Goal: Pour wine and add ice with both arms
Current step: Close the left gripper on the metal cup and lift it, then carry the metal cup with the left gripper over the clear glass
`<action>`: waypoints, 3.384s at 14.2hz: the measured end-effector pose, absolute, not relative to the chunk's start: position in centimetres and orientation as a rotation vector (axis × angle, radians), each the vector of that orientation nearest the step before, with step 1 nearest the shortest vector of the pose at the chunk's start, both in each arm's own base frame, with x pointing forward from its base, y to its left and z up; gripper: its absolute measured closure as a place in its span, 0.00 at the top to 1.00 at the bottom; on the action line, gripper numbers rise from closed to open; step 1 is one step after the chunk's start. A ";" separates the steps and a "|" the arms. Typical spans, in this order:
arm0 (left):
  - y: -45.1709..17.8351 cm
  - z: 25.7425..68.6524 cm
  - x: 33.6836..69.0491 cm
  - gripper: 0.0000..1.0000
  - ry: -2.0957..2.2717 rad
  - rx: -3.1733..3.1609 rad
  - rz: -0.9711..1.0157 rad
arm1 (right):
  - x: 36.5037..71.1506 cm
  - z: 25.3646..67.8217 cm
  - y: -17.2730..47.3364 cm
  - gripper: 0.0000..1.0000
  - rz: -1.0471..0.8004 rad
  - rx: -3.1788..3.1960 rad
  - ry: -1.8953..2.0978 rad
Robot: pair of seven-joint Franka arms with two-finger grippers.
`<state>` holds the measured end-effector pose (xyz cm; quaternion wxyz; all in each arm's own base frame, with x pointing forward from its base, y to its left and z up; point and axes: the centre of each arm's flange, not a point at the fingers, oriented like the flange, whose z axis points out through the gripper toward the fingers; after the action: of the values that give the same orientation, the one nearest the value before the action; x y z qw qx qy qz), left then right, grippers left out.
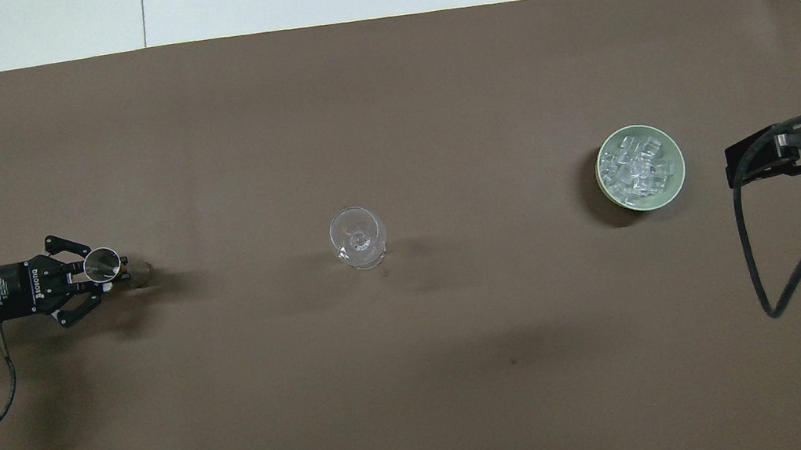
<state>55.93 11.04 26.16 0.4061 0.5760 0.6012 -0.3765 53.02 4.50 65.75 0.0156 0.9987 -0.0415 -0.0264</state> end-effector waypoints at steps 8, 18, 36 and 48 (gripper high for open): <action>8.5 34.1 57.7 0.22 1.582 1.446 -0.960 | 53.0 65.8 4.5 1.00 -0.082 3.107 -0.129; -1.7 42.3 58.6 0.22 1.697 1.479 -0.989 | 53.0 65.8 4.5 1.00 -0.082 3.107 -0.129; -16.9 46.2 56.8 0.22 1.780 1.603 -0.950 | 53.0 65.8 4.5 1.00 -0.082 3.107 -0.129; -22.8 47.7 55.1 0.22 1.791 1.887 -0.708 | 53.0 65.8 4.5 1.00 -0.082 3.107 -0.129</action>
<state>55.07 -22.81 47.68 0.2209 0.6825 0.6479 -0.2561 53.02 4.50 65.75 0.0156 0.9987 -0.0415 -0.0264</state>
